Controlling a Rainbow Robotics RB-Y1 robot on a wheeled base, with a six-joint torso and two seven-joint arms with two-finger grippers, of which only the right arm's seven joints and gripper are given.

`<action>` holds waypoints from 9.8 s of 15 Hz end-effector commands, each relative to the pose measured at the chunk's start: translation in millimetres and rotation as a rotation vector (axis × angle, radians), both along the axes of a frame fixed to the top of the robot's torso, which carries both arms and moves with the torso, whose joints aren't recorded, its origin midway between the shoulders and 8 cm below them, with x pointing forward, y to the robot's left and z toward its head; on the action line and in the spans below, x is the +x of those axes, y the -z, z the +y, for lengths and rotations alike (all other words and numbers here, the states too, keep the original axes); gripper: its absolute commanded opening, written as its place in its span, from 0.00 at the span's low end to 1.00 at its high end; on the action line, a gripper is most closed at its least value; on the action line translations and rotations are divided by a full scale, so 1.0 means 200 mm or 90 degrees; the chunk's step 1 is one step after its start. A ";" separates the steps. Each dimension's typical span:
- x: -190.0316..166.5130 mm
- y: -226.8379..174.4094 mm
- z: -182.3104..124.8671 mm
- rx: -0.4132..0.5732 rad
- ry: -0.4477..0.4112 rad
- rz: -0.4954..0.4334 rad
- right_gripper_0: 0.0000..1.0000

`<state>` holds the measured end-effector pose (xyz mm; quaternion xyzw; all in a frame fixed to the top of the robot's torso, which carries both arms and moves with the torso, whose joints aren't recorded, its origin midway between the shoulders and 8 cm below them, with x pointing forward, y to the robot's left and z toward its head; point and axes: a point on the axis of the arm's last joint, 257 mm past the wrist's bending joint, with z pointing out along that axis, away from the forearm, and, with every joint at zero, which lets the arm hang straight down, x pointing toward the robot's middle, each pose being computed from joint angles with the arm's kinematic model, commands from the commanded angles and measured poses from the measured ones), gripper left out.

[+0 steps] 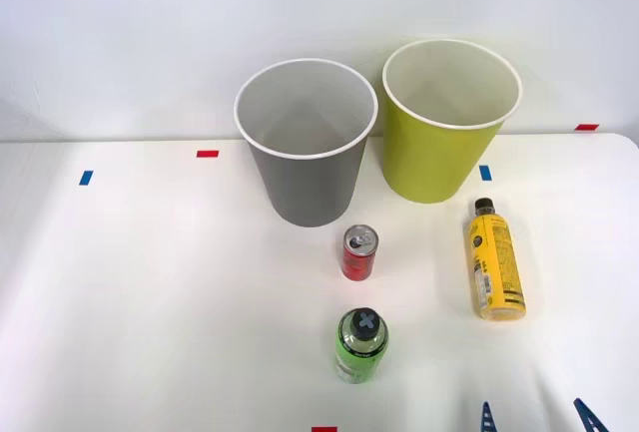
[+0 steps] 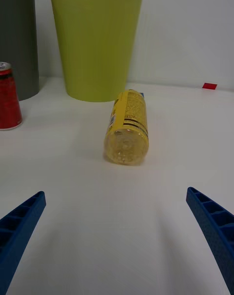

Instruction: Put cans in the gray bin, plastic bottles in the light green bin

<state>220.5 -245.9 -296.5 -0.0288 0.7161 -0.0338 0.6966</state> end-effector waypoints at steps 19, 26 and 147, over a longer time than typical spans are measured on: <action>0.00 0.00 0.00 0.000 0.000 0.000 1.00; 0.00 0.00 0.00 0.000 0.000 0.000 1.00; 1.32 -0.06 -0.11 0.083 0.025 0.615 0.00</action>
